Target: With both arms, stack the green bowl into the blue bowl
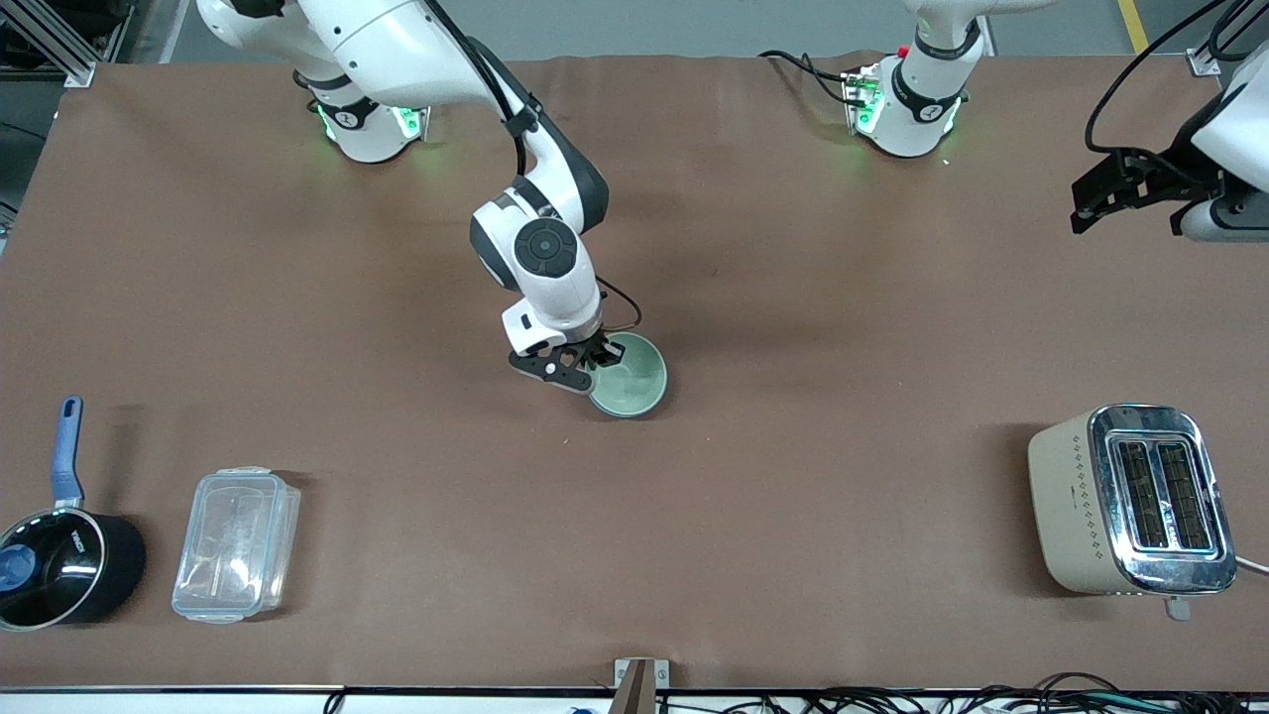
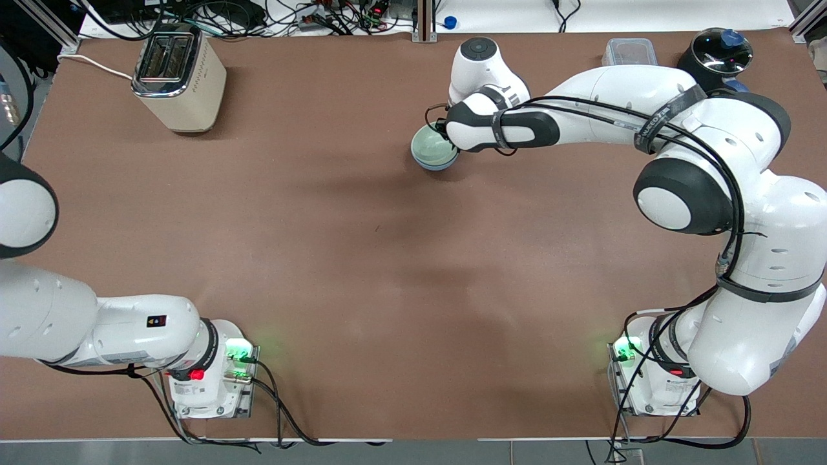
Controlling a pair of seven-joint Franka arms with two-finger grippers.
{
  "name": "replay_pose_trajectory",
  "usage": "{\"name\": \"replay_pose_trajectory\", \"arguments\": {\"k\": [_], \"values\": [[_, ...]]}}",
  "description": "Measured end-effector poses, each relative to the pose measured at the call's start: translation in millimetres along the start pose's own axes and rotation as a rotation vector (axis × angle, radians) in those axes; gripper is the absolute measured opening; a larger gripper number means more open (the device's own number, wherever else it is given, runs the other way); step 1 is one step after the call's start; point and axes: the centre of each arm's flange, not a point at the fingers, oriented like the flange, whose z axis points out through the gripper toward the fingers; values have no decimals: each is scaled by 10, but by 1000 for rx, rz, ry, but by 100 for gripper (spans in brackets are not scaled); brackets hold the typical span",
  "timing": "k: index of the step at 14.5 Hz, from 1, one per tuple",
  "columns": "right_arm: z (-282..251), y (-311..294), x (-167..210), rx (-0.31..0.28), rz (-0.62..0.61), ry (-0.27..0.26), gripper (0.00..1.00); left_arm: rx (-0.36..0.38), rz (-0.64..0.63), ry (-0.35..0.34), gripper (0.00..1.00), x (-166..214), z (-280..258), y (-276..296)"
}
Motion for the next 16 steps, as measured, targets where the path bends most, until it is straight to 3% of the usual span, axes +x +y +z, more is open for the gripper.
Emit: {"name": "replay_pose_trajectory", "arguments": {"k": [2,4,5,8,10,12,16], "values": [[5,11,20,-2,3,2,40,-8,-15,-7,100,-70,37,-75],[-32,31,76,-11,11,0,44,-6,-15,6,100,-118,62,-67],[-129,49,137,-23,19,-3,54,-5,-12,12,100,-142,67,-48],[-1004,331,579,-39,11,-7,82,-4,-9,19,100,-183,59,-31],[-1846,915,1079,-29,-22,-1,99,-4,-8,19,100,-183,63,-25],[-2508,1699,1456,-69,-71,-14,99,-4,-5,27,100,-176,53,-15],[-3280,2989,1773,-116,-141,-59,99,-5,-3,41,100,-170,18,-5]]}}
